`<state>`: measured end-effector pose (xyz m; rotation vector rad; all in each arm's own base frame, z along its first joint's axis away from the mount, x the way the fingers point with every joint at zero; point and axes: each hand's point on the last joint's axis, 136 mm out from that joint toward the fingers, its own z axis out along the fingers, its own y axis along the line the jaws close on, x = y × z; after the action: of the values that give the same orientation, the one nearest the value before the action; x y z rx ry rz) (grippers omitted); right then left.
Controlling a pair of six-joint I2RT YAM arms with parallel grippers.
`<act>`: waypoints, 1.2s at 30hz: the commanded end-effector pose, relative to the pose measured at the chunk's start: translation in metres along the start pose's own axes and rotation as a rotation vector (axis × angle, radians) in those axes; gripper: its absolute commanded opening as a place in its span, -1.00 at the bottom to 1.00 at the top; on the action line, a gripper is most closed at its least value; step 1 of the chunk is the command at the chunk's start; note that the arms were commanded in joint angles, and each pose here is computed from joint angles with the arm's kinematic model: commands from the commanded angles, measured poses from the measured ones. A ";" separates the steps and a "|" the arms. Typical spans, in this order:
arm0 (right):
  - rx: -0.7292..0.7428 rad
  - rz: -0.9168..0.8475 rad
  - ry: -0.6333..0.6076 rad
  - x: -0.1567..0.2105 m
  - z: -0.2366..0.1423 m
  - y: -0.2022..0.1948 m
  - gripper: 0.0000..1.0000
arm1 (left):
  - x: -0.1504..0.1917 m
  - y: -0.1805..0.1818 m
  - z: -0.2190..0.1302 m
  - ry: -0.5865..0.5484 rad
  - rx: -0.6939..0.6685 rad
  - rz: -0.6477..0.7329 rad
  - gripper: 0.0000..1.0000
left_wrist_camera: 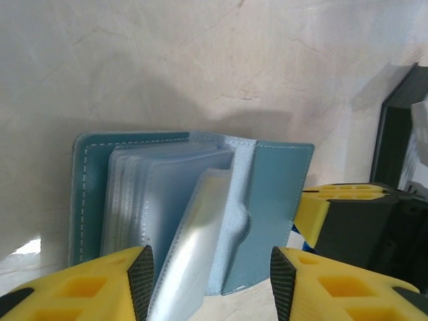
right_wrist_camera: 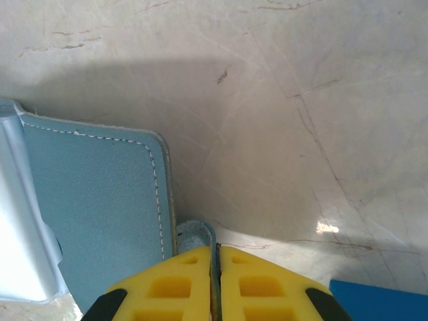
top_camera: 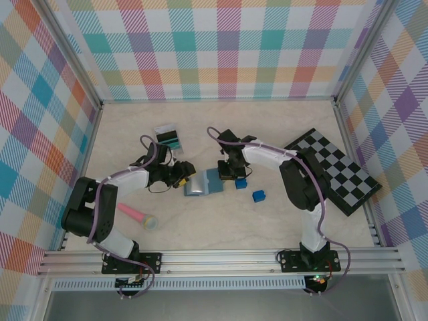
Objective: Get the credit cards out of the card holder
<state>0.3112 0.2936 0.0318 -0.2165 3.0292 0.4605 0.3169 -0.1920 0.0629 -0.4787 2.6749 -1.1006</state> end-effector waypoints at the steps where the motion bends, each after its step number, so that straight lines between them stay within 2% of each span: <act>1: -0.041 -0.019 0.004 -0.004 0.001 0.011 -0.83 | 0.004 0.005 0.004 0.034 -0.032 0.027 0.00; 5: -0.069 -0.019 0.013 -0.004 0.003 0.016 -0.83 | 0.009 0.002 0.008 0.068 0.000 0.026 -0.19; 10: -0.123 -0.026 0.024 -0.003 0.003 0.027 -0.83 | 0.013 -0.007 0.007 0.091 0.046 0.037 -0.27; 13: -0.210 -0.061 0.039 -0.001 0.002 0.044 -0.83 | 0.016 -0.016 0.004 0.108 0.089 0.045 -0.33; 18: -0.316 -0.148 0.069 0.010 -0.002 0.074 -0.82 | 0.026 -0.020 -0.003 0.128 0.123 0.039 -0.35; 23: -0.326 -0.165 0.078 0.016 -0.001 0.080 -0.79 | 0.035 -0.013 -0.008 0.119 0.110 0.025 -0.32; 26: -0.296 -0.162 0.065 0.016 -0.004 0.075 -0.71 | 0.040 -0.010 -0.005 0.124 0.115 0.005 -0.27; 30: -0.257 -0.146 0.010 0.012 -0.018 0.068 -0.48 | 0.044 -0.009 0.001 0.125 0.101 -0.005 -0.21; 36: -0.230 -0.091 -0.104 0.013 -0.040 0.054 -0.27 | 0.042 -0.007 0.012 0.070 0.059 -0.009 -0.09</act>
<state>0.2805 0.3368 0.0619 -0.3978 2.9337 0.7823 0.2802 -0.2174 0.0624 -0.4193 2.7110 -1.2590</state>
